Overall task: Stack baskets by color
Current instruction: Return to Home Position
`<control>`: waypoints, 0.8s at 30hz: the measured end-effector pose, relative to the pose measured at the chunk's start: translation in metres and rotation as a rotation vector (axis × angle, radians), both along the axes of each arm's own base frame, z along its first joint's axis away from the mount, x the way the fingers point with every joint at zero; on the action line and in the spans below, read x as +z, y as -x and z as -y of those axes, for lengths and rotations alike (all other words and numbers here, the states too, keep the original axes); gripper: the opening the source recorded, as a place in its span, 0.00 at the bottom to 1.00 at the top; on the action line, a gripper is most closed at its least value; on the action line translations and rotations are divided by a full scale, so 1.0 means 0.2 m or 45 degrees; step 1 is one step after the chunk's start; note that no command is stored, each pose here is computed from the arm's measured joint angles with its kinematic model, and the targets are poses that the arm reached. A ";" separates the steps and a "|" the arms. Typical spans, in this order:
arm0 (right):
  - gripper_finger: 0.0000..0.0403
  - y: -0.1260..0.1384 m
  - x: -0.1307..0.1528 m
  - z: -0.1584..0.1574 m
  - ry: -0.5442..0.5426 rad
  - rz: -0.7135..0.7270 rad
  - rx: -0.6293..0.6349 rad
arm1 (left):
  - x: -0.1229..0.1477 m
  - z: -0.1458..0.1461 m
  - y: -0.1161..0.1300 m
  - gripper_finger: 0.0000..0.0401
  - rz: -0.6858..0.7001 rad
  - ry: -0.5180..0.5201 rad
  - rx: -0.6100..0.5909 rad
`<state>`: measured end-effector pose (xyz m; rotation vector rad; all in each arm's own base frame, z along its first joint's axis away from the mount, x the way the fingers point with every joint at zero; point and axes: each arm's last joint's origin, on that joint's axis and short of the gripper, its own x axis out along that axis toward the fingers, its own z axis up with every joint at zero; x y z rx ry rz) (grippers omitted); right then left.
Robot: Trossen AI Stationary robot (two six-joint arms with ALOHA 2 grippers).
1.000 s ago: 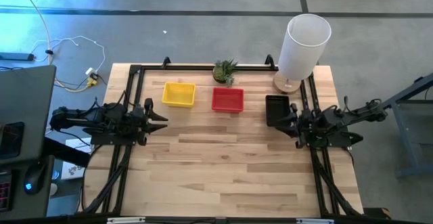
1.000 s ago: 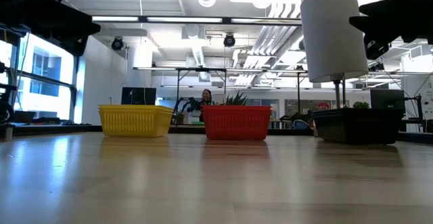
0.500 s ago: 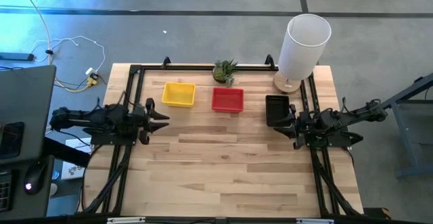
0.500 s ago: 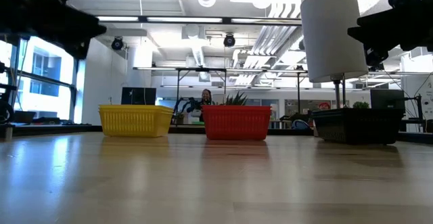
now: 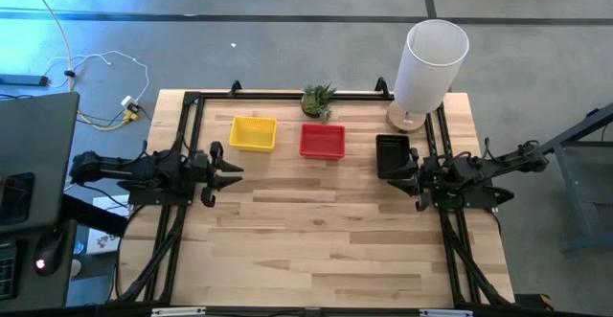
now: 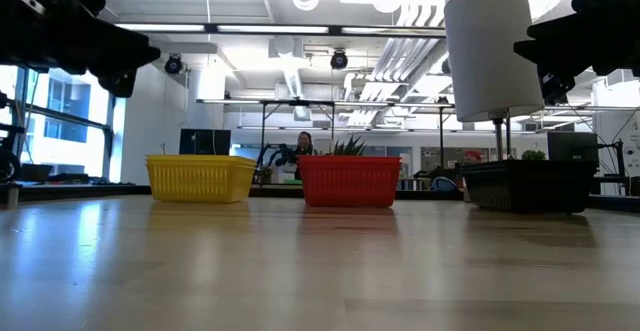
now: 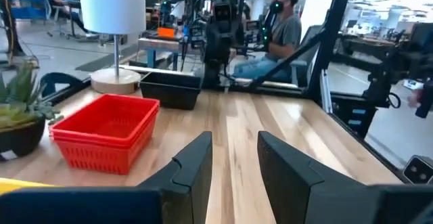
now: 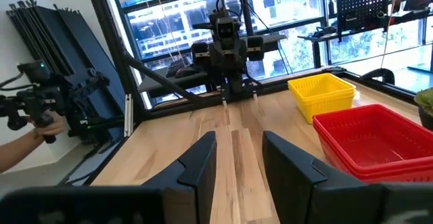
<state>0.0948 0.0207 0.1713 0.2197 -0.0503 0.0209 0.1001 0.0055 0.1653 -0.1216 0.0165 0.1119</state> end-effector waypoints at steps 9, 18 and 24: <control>0.27 0.00 0.00 0.00 -0.109 -0.003 0.009 | -0.01 0.00 -0.01 0.27 -0.039 0.064 0.009; 0.27 0.00 0.00 0.00 -0.106 -0.003 0.009 | -0.01 0.00 -0.01 0.27 -0.039 0.064 0.012; 0.27 0.00 0.00 0.00 -0.106 -0.003 0.009 | -0.01 0.00 -0.01 0.27 -0.039 0.064 0.012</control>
